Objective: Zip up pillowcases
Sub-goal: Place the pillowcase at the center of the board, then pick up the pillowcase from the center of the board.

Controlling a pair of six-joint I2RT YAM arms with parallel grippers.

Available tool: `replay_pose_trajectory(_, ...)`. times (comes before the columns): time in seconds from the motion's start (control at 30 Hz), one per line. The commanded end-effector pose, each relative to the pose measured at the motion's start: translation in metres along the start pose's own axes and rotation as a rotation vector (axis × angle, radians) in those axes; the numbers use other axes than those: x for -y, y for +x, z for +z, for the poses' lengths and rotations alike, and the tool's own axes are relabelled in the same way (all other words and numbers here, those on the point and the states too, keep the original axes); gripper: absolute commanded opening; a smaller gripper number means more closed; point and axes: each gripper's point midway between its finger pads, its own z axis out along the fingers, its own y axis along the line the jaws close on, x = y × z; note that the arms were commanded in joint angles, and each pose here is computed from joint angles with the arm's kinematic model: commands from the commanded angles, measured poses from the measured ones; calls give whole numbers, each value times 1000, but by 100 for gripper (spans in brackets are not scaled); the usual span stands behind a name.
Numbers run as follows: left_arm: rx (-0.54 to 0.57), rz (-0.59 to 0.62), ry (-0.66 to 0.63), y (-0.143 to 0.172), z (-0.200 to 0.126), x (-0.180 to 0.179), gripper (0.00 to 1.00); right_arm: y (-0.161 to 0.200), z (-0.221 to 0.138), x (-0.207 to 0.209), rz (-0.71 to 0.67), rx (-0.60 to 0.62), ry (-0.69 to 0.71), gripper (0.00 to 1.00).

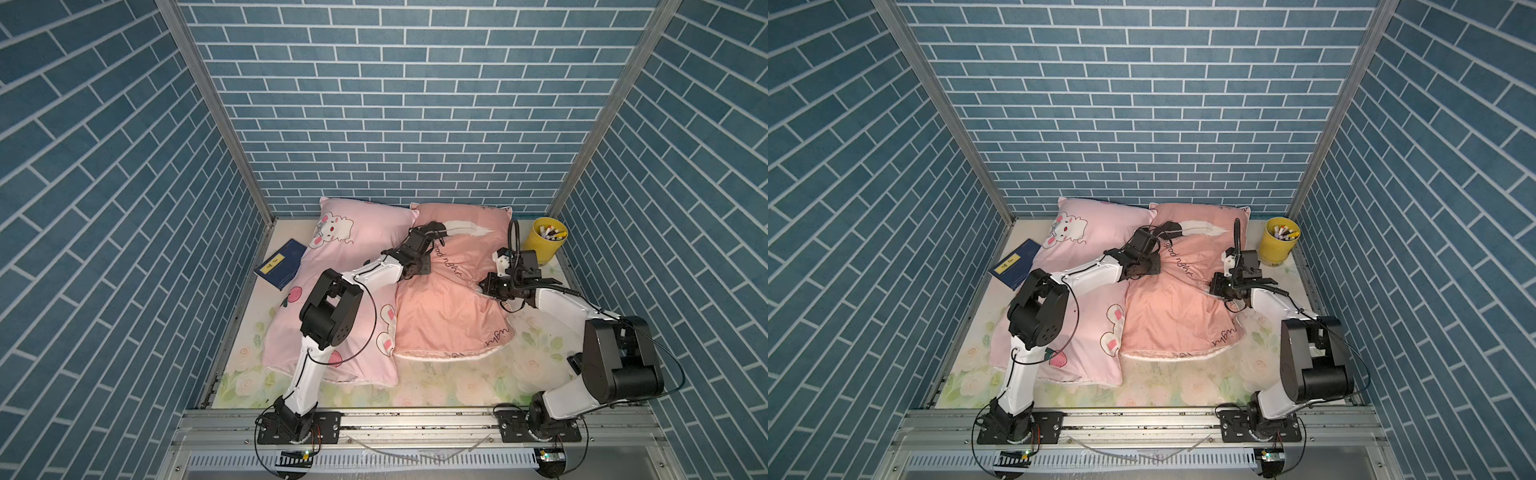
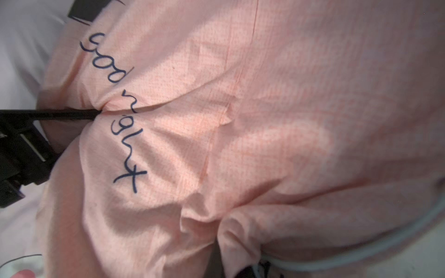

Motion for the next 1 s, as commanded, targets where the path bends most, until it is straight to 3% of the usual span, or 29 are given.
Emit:
replay_pose_trajectory(0.0, 109, -14, 13, -40, -16, 1, 0, -22, 1, -26, -31, 17, -109, 0)
replay_pose_trajectory(0.03, 115, -5, 17, -44, -20, 3, 3, -21, 0, -26, -34, 8, -106, 0)
replay_pose_trajectory(0.07, 119, 4, 24, -47, -23, 5, 12, -20, -1, -26, -38, -1, -102, 0)
replay_pose_trajectory(0.1, 122, 13, 32, -50, -27, 7, 27, -16, -4, -26, -39, -14, -97, 0)
replay_pose_trajectory(0.13, 126, 25, 40, -53, -33, 10, 44, -14, -8, -26, -42, -22, -91, 12)
replay_pose_trajectory(0.17, 131, 35, 50, -56, -40, 13, 53, -11, -13, -25, -44, -32, -83, 26)
replay_pose_trajectory(0.23, 151, 61, 67, -63, -59, 22, 67, -3, -25, -21, -47, -47, -57, 52)
replay_pose_trajectory(0.27, 164, 75, 77, -66, -69, 27, 70, 1, -31, -18, -48, -55, -43, 60)
replay_pose_trajectory(0.37, 173, 117, 131, -68, -105, 54, 72, 12, -55, -6, -33, -72, 17, 74)
replay_pose_trajectory(0.53, 54, 165, 285, -12, -115, 116, 70, 30, -92, 19, 6, -89, 150, 84)
replay_pose_trajectory(0.73, -70, 175, 341, 32, -61, 144, 65, 41, -106, 36, 77, -85, 160, 85)
replay_pose_trajectory(0.97, -163, 150, 259, 45, 13, 122, 63, 51, -80, 40, 94, -113, 66, 85)
